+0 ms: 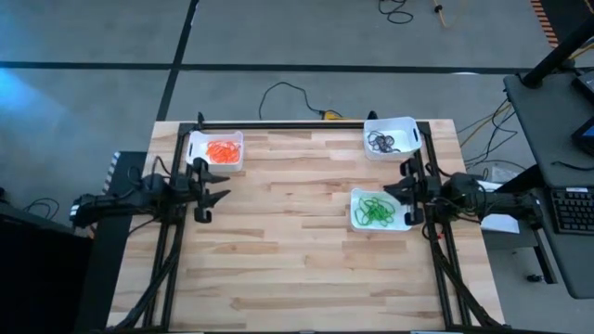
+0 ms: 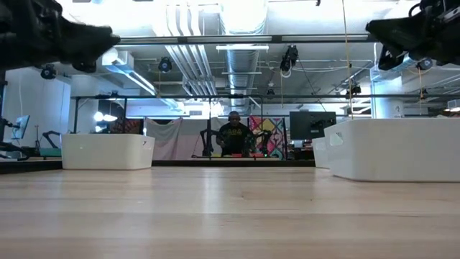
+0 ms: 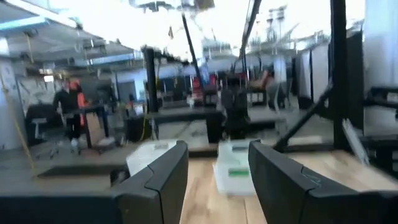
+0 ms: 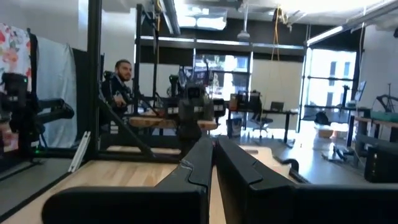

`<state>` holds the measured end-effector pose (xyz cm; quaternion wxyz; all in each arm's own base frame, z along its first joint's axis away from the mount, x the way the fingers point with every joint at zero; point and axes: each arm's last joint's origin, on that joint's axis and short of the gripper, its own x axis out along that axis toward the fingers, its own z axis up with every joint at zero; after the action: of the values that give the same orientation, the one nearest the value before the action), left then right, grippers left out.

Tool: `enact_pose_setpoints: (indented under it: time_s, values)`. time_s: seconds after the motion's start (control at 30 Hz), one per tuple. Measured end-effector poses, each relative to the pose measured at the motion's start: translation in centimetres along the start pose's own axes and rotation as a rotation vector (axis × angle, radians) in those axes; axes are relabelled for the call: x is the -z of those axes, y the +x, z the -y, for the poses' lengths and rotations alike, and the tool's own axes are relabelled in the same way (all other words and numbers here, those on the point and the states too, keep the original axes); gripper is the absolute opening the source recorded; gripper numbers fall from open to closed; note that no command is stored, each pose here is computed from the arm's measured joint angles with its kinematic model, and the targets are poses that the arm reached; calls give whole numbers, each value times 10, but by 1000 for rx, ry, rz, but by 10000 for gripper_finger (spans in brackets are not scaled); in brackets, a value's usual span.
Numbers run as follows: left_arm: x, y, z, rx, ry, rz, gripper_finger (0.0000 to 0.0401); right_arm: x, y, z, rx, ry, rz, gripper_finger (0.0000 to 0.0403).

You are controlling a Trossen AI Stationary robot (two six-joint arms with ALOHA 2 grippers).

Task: Sort rubber bands into baskets
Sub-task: Return to Home Position

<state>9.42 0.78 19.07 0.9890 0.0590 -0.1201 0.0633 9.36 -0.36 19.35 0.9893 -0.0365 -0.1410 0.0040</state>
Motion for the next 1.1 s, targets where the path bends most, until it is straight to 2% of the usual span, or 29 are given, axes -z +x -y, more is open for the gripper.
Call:
enact_pose_setpoints:
  time_s: [0.13, 0.3, 0.43, 0.67, 0.93, 1.1]
  values:
    - [3, 0, 0, 3, 16, -20, 154, -1, 0, 0, 1, -10, 7, 13]
    - [4, 0, 1, 6, 41, -35, 154, 10, 0, -1, -4, 22, -98, 13]
    - [12, 1, 1, 16, 37, -117, 154, 14, -1, -1, -5, 39, -147, 13]
    - [16, 2, 2, 20, 10, -155, 154, 13, -1, -1, -10, 20, -137, 13]
    - [16, 2, 2, 21, 9, -157, 154, 14, -2, -3, -84, 24, -143, 13]
    - [16, 2, 2, 21, 5, -161, 154, 23, -2, -4, -88, 119, -238, 13]
